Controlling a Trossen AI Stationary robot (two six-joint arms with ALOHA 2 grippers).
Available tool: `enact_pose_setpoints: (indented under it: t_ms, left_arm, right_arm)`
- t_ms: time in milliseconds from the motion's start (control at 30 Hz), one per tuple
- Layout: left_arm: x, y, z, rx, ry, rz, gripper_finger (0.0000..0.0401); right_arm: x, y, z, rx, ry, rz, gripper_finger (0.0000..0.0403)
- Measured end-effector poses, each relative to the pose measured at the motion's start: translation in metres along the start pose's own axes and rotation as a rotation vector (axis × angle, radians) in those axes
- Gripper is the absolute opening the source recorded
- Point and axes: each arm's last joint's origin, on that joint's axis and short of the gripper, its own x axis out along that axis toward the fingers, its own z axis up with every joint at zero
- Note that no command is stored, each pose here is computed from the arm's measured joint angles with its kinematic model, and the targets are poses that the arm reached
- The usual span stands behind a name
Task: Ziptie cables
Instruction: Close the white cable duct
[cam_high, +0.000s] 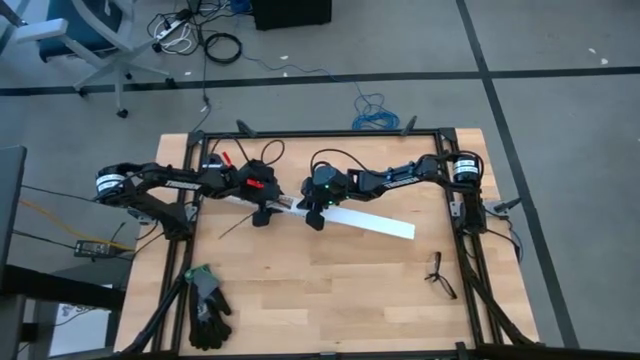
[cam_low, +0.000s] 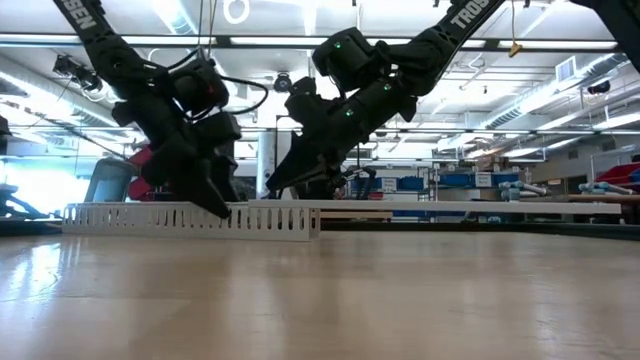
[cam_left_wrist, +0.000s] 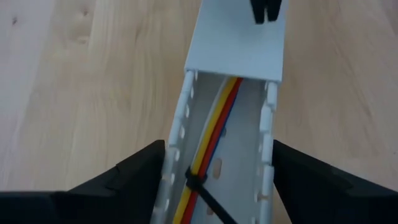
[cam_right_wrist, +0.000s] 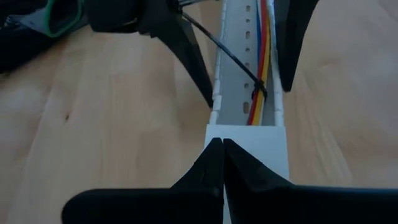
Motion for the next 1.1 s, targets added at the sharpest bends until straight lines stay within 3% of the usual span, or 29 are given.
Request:
enact_pose_setpoints:
  t_ms: [333,667,867,1100]
  left_arm:
    - [0.001,-0.001,-0.006,-0.002,-0.005,-0.012,0.028]
    - [0.001,-0.001,-0.005,0.0,-0.018,-0.013,0.0211]
    - [0.001,-0.001,-0.004,-0.001,-0.026,-0.011,0.0205]
    - [0.001,-0.001,-0.004,-0.005,-0.033,-0.011,0.0205]
  right_arm:
    - [0.001,-0.004,-0.008,0.046,0.072,-0.034,0.0]
    - [0.003,-0.016,-0.005,0.048,0.021,-0.058,0.0]
    - [0.034,-0.025,0.005,0.064,0.036,0.014,0.0]
    - [0.047,-0.016,0.034,-0.108,-0.013,-0.054,0.0]
